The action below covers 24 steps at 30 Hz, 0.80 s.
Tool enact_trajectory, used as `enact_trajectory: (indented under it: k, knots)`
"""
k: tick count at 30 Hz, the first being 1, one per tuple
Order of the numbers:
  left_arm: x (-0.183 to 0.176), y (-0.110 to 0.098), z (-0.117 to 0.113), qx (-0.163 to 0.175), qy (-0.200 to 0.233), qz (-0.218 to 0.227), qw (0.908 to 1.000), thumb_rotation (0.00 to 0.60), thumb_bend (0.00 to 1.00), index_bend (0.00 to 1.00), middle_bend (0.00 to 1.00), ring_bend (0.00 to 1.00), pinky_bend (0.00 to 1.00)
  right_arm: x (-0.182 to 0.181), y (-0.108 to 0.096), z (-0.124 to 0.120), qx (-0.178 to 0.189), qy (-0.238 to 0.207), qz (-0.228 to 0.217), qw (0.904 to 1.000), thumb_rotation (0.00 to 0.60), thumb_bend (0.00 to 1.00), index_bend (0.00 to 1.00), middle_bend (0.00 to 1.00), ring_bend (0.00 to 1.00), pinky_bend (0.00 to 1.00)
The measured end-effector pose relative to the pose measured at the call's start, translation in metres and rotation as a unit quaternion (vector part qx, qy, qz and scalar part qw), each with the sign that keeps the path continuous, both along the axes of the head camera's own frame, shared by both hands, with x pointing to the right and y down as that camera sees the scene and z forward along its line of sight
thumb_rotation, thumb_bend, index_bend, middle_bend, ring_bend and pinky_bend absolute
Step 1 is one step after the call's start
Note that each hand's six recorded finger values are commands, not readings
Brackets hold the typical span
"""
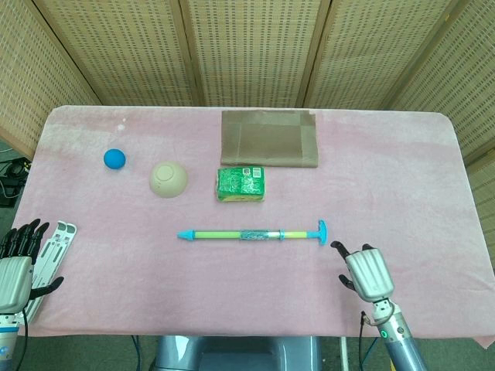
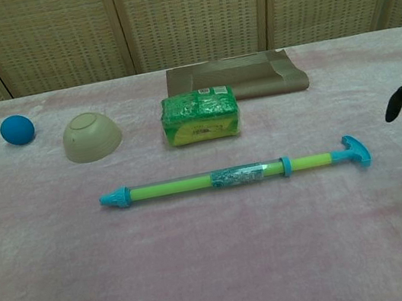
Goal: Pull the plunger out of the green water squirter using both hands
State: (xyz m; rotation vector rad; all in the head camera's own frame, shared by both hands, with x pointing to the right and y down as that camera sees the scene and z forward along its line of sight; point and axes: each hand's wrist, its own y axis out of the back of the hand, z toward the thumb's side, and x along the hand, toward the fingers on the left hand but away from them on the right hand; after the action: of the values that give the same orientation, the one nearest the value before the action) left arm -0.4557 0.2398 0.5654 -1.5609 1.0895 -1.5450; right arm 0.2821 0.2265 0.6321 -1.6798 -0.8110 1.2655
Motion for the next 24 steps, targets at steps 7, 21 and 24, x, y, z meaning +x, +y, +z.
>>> enact_trajectory:
  k: [7, 21, 24]
  knots:
    - [-0.002, -0.001, 0.002, -0.005, 0.002, -0.003, 1.0000, 0.600, 0.06, 0.00, 0.00, 0.00, 0.00, -0.025, -0.024, 0.026, -0.034, -0.001, 0.022, 0.9992, 0.600, 0.37, 0.41, 1.00, 1.00, 0.70]
    - [-0.007, -0.003, 0.007, -0.013, 0.003, -0.012, 0.9998, 0.600, 0.06, 0.00, 0.00, 0.00, 0.00, -0.060, -0.053, 0.071, -0.062, 0.026, 0.038, 0.9970, 0.600, 0.45, 0.42, 1.00, 1.00, 0.70]
    - [-0.008, -0.003, 0.007, -0.015, 0.004, -0.014, 0.9998, 0.600, 0.06, 0.00, 0.00, 0.00, 0.00, -0.060, -0.057, 0.077, -0.066, 0.036, 0.042, 0.9963, 0.600, 0.45, 0.42, 1.00, 1.00, 0.70]
